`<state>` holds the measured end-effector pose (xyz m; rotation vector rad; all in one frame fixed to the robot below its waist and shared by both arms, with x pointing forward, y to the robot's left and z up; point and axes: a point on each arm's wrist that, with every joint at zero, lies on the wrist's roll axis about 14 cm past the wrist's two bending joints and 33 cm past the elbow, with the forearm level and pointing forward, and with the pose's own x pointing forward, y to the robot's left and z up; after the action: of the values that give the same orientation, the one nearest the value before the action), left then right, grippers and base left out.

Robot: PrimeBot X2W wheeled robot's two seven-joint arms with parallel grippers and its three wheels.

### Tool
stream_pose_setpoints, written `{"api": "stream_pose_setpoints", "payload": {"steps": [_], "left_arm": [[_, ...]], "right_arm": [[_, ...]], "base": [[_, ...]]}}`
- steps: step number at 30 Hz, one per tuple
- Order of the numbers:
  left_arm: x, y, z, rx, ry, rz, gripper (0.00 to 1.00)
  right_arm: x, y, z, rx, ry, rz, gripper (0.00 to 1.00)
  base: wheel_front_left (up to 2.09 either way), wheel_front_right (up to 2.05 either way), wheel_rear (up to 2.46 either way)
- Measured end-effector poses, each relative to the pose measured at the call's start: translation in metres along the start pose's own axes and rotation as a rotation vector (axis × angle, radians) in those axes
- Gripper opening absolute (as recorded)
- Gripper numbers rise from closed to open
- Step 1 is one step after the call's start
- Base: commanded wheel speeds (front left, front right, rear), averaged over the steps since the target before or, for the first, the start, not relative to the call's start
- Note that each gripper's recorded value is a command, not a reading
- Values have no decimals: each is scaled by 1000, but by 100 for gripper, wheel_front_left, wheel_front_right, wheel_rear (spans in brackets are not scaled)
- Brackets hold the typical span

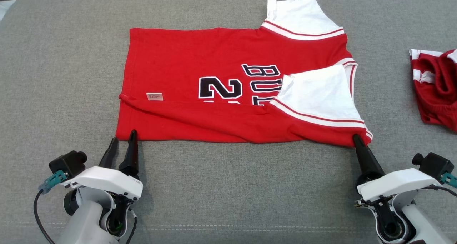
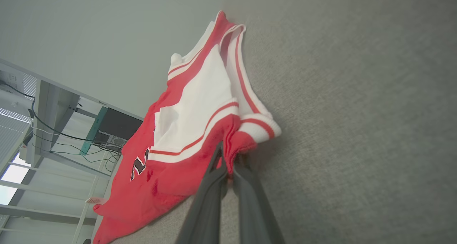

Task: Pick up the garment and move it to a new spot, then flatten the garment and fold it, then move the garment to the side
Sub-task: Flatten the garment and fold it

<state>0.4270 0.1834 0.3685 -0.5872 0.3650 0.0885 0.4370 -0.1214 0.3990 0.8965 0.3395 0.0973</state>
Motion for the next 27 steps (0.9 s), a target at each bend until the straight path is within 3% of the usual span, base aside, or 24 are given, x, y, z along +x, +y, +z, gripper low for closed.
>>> {"api": "stream_pose_setpoints", "payload": {"steps": [4,12,17,19,27], "left_arm": [[0,7,-3,-25,8,27,100],[11,-4,-4,-206,-2,39,100],[13,-3,-5,-260,4,43,96],[13,-3,-5,-268,6,44,0],[10,-4,-5,-239,17,30,0]], "right_arm": [[-1,1,-1,-2,5,4,0],[-1,-1,-2,-7,9,4,0],[-1,-2,-2,-8,9,2,0],[-2,-2,-2,-8,8,1,0],[-1,-1,10,-14,-23,2,0]], "base": [[0,0,0],[0,0,0],[0,0,0],[0,0,0],[0,0,0]]}}
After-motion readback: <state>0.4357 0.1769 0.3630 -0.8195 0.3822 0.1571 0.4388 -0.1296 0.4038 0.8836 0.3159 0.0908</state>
